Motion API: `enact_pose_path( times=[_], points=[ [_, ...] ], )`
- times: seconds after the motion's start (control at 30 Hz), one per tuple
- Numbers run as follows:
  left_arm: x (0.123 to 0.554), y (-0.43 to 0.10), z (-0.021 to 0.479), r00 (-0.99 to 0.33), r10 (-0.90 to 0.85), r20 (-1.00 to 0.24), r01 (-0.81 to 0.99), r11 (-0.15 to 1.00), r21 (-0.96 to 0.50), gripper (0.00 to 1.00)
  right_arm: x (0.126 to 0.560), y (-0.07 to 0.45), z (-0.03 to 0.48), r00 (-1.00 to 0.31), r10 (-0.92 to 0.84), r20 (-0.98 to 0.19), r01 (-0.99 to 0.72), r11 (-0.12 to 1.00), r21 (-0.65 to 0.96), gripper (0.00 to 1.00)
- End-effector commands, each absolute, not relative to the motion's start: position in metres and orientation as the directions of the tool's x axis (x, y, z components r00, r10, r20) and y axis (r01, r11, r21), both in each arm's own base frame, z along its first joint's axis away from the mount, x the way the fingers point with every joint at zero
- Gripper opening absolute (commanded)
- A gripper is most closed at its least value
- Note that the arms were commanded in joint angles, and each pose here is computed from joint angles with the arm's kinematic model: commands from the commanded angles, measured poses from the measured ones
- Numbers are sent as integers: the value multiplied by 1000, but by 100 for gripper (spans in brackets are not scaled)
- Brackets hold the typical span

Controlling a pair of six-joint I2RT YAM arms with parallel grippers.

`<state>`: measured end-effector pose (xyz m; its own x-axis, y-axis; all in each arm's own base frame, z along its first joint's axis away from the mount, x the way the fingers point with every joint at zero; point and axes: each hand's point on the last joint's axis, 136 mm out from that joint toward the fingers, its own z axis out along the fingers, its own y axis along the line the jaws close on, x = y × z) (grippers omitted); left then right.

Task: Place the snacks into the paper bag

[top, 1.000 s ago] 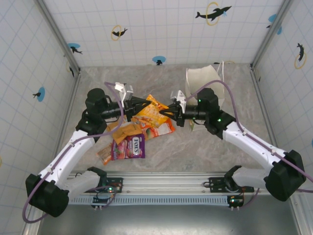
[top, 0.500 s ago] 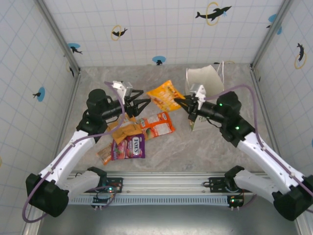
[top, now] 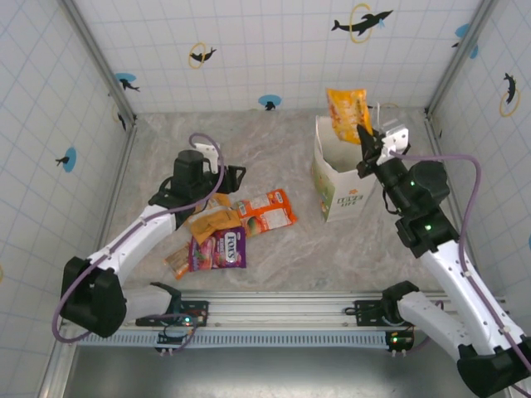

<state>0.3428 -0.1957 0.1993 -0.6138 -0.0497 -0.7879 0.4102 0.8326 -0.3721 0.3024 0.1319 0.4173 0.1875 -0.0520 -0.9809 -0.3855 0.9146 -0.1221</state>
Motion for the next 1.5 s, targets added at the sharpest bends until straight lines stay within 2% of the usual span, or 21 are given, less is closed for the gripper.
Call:
enact_pose_path(
  times=[0.0,0.33,0.4,0.5,0.53,0.9,1.0,1.2,1.47],
  points=[
    [347,-193,204,-642,-91,-761,356,844,-401,70,323,105,427,190,2,-982,-252,967,-47,8],
    [345,-189,196,-659,-55,-750,348,862,-369,70,352,112,375,19,42,-999,-293,955,35,13],
    [345,-188,193,-666,-43,-744,347,865,-361,70,353,115,371,-2,36,-999,-307,951,35,20],
    [344,-185,187,-682,-30,-731,331,878,-346,70,353,118,367,-29,26,-999,-322,946,34,38],
    [343,-184,186,-685,-30,-728,325,882,-342,71,352,118,367,-34,23,-999,-324,946,33,40],
    [337,-181,183,-729,-23,-684,298,889,-348,72,337,134,371,-41,27,-999,-414,909,41,42],
    [330,-174,177,-774,-72,-629,231,893,-386,72,324,155,375,-37,19,-999,-481,876,34,42],
    [307,-140,154,-860,-259,-440,-20,878,-478,72,275,225,372,-10,-62,-998,-620,783,-42,44],
    [273,-91,130,-814,-523,-255,-301,753,-586,72,235,293,349,12,-109,-994,-737,671,-82,46]
  ],
)
